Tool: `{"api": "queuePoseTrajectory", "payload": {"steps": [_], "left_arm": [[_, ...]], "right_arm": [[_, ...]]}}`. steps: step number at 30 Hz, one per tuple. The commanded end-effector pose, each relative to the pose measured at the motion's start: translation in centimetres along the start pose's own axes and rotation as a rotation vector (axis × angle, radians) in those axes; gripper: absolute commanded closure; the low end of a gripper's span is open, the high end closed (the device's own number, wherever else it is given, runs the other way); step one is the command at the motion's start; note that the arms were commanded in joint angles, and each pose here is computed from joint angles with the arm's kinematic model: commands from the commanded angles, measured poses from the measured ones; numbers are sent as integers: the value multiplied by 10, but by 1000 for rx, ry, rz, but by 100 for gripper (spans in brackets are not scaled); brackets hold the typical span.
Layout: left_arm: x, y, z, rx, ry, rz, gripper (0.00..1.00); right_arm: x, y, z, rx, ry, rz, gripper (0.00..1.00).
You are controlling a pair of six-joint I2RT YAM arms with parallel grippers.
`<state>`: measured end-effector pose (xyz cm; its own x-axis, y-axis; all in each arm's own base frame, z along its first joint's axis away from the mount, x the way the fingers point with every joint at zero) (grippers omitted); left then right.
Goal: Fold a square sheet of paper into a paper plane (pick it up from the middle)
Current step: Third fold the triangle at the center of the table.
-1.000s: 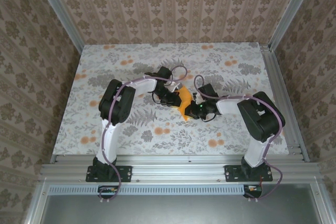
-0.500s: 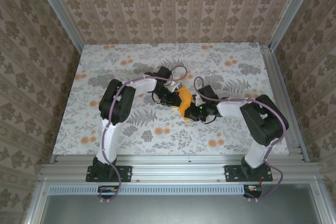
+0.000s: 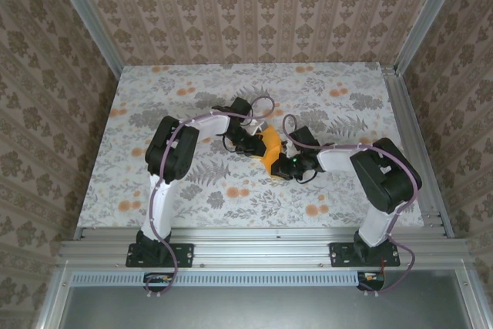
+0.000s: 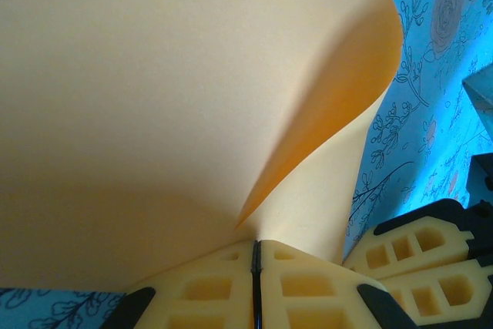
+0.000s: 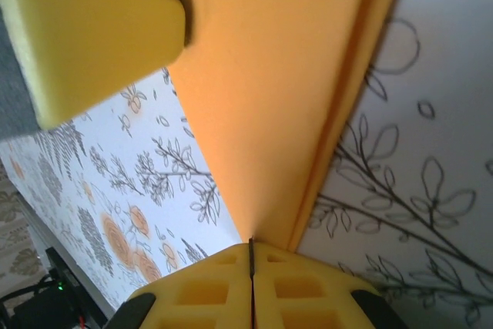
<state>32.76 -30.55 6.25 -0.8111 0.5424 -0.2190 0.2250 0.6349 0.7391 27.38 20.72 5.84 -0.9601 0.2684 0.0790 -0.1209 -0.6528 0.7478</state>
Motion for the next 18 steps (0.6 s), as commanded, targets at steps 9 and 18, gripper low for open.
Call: {"api": "queuePoseTrajectory", "payload": {"steps": [9, 18], "left_arm": [[38, -22, 52, -161, 87, 157, 91], [37, -20, 48, -158, 81, 147, 91]], "right_arm": [[23, 22, -12, 35, -33, 19, 90], [-52, 37, 43, -148, -63, -150, 91]]}}
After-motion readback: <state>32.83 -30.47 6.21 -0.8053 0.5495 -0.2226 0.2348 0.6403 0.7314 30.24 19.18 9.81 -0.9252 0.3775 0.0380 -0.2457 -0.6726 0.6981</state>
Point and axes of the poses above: each hand's point on the last joint's axis, 136 mm out from that joint toward the fingers, its own y axis back along the fingers, its own z axis along the line the jaws close on, x = y × z, the point moved 6 cm from there along y, back along the fingers, and after that the axes turned 11 degrees about -y, right-handed, at the moved point
